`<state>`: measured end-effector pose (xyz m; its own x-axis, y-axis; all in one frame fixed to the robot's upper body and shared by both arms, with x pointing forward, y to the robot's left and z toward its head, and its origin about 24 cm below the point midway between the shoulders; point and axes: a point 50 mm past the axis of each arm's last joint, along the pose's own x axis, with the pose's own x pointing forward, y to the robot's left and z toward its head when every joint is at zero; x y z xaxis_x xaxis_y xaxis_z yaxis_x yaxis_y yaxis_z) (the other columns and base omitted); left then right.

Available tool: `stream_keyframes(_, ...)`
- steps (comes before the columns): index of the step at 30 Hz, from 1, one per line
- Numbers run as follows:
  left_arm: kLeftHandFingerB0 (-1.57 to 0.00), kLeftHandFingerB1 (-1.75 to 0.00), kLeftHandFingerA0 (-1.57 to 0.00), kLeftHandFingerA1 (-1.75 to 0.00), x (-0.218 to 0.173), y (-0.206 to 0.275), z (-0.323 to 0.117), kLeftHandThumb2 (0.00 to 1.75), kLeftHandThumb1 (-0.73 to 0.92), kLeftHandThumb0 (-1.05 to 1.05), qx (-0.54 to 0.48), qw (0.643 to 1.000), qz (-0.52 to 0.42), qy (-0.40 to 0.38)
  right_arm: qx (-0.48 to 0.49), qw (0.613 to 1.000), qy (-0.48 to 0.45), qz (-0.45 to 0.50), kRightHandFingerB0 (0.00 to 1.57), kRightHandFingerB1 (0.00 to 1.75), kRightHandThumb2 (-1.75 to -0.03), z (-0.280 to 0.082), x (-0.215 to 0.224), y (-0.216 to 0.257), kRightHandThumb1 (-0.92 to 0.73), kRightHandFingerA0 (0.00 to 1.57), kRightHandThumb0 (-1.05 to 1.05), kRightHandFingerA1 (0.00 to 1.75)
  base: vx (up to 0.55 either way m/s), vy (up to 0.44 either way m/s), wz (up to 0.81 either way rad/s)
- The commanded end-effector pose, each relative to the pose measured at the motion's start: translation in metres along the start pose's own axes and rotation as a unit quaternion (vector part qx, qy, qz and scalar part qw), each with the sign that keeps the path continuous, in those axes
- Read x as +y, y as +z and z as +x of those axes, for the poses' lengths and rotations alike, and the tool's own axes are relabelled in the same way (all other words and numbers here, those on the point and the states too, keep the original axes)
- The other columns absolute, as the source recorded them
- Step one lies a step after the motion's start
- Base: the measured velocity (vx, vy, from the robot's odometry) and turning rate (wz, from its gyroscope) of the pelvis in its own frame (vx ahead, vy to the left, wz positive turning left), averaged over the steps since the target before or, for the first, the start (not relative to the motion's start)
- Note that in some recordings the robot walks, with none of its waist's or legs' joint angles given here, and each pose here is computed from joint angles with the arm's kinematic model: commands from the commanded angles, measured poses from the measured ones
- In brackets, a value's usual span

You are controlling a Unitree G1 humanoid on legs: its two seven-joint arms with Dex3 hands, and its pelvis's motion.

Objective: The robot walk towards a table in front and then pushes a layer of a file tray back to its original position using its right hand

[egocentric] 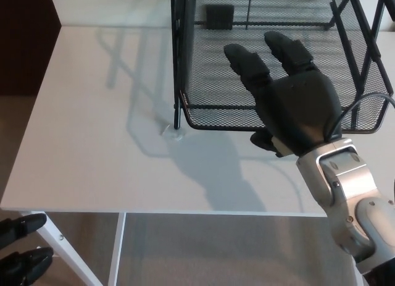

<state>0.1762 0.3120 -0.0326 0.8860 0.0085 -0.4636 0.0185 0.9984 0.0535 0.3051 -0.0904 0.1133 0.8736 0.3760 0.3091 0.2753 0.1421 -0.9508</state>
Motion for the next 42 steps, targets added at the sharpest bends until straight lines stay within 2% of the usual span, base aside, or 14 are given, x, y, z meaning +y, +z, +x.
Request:
stream_keyframes(1,-0.50,-0.43,-0.57,-0.48,0.005,0.001,-0.002,0.61,0.43,-0.27,0.010,1.000,0.008,0.005,0.001,1.000,-0.004,0.016,0.05,0.24,-0.74,-0.012,-0.005,0.000,-0.34,0.01,-0.53,0.20,0.00,0.000,0.00)
stream_keyframes(3,-0.50,-0.43,-0.57,-0.48,0.005,0.001,-0.002,0.61,0.43,-0.27,0.009,1.000,0.008,0.005,0.001,1.000,-0.003,0.018,0.05,0.24,-0.74,-0.014,-0.005,0.000,-0.34,0.01,-0.53,0.20,0.00,0.000,0.00)
stream_keyframes(11,-0.48,-0.43,-0.57,-0.48,0.006,0.004,0.000,0.62,0.42,-0.31,0.012,0.999,0.028,0.007,-0.034,0.998,0.004,0.058,0.05,0.13,-0.77,-0.064,-0.008,0.021,-0.41,0.00,-0.66,0.05,0.00,0.000,0.00)
stream_keyframes(15,-0.48,-0.44,-0.56,-0.48,0.007,0.003,0.000,0.62,0.42,-0.30,0.011,1.000,0.028,0.005,-0.046,0.997,-0.001,0.065,0.06,0.14,-0.79,-0.078,-0.012,0.024,-0.41,0.02,-0.67,0.09,0.00,0.000,0.00)
stream_keyframes(18,-0.47,-0.44,-0.54,-0.48,0.007,0.003,0.000,0.63,0.42,-0.31,0.011,1.000,0.025,-0.001,-0.055,0.996,-0.005,0.073,0.01,0.11,-0.79,-0.093,-0.019,0.025,-0.41,0.00,-0.68,0.09,0.00,0.000,0.00)
stream_keyframes(19,-0.46,-0.44,-0.54,-0.48,0.006,0.003,0.001,0.63,0.41,-0.32,0.010,1.000,0.026,-0.003,-0.056,0.996,-0.006,0.074,0.00,0.00,-0.82,-0.096,-0.022,0.025,-0.46,0.00,-0.78,0.00,0.00,0.000,0.00)
stream_keyframes(20,-0.45,-0.43,-0.54,-0.48,0.006,0.003,0.001,0.63,0.41,-0.33,0.012,1.000,0.027,-0.003,-0.059,0.995,-0.007,0.078,0.00,0.12,-0.79,-0.100,-0.025,0.026,-0.40,0.00,-0.66,0.11,0.00,0.000,0.00)
stream_keyframes(29,-0.49,-0.44,-0.56,-0.48,0.004,0.000,-0.003,0.62,0.40,-0.32,0.017,0.999,0.027,-0.001,-0.091,0.988,-0.057,0.107,0.00,0.00,-0.80,-0.148,-0.067,0.032,-0.46,0.00,-0.76,0.01,0.00,0.000,0.00)
stream_keyframes(36,-0.46,-0.44,-0.59,-0.50,-0.011,-0.007,-0.019,0.65,0.37,-0.39,0.024,0.997,0.067,-0.039,-0.029,0.991,-0.047,0.121,0.00,0.00,-0.80,-0.203,-0.079,0.011,-0.47,0.00,-0.77,0.03,0.00,0.000,0.00)
stream_keyframes(37,-0.49,-0.36,-0.62,-0.43,-0.013,-0.010,-0.024,0.54,0.45,-0.33,0.025,0.996,0.075,-0.046,-0.014,0.991,-0.043,0.126,0.00,0.00,-0.77,-0.212,-0.077,0.007,-0.43,0.00,-0.71,0.03,0.00,0.000,0.00)
stream_keyframes(38,-0.49,-0.36,-0.62,-0.43,-0.014,-0.012,-0.028,0.54,0.45,-0.33,0.024,0.995,0.085,-0.052,-0.001,0.991,-0.041,0.130,0.00,0.00,-0.77,-0.220,-0.076,0.004,-0.43,0.00,-0.71,0.03,0.00,0.000,0.00)
stream_keyframes(39,-0.46,-0.44,-0.59,-0.50,-0.016,-0.017,-0.038,0.65,0.39,-0.39,0.031,0.994,0.083,-0.061,0.021,0.989,-0.043,0.138,0.01,0.03,-0.77,-0.236,-0.070,-0.004,-0.42,0.00,-0.69,0.06,0.00,0.000,0.00)
stream_keyframes(40,-0.45,-0.44,-0.57,-0.50,-0.018,-0.019,-0.044,0.66,0.38,-0.41,0.032,0.993,0.085,-0.071,0.037,0.988,-0.045,0.142,0.08,0.07,-0.78,-0.244,-0.067,-0.009,-0.42,0.00,-0.67,0.07,0.00,0.000,0.00)
stream_keyframes(42,-0.45,-0.44,-0.57,-0.50,-0.020,-0.024,-0.052,0.67,0.39,-0.43,0.039,0.990,0.107,-0.082,0.062,0.987,-0.044,0.145,0.07,0.10,-0.77,-0.256,-0.062,-0.017,-0.40,0.00,-0.65,0.10,0.00,0.000,0.00)
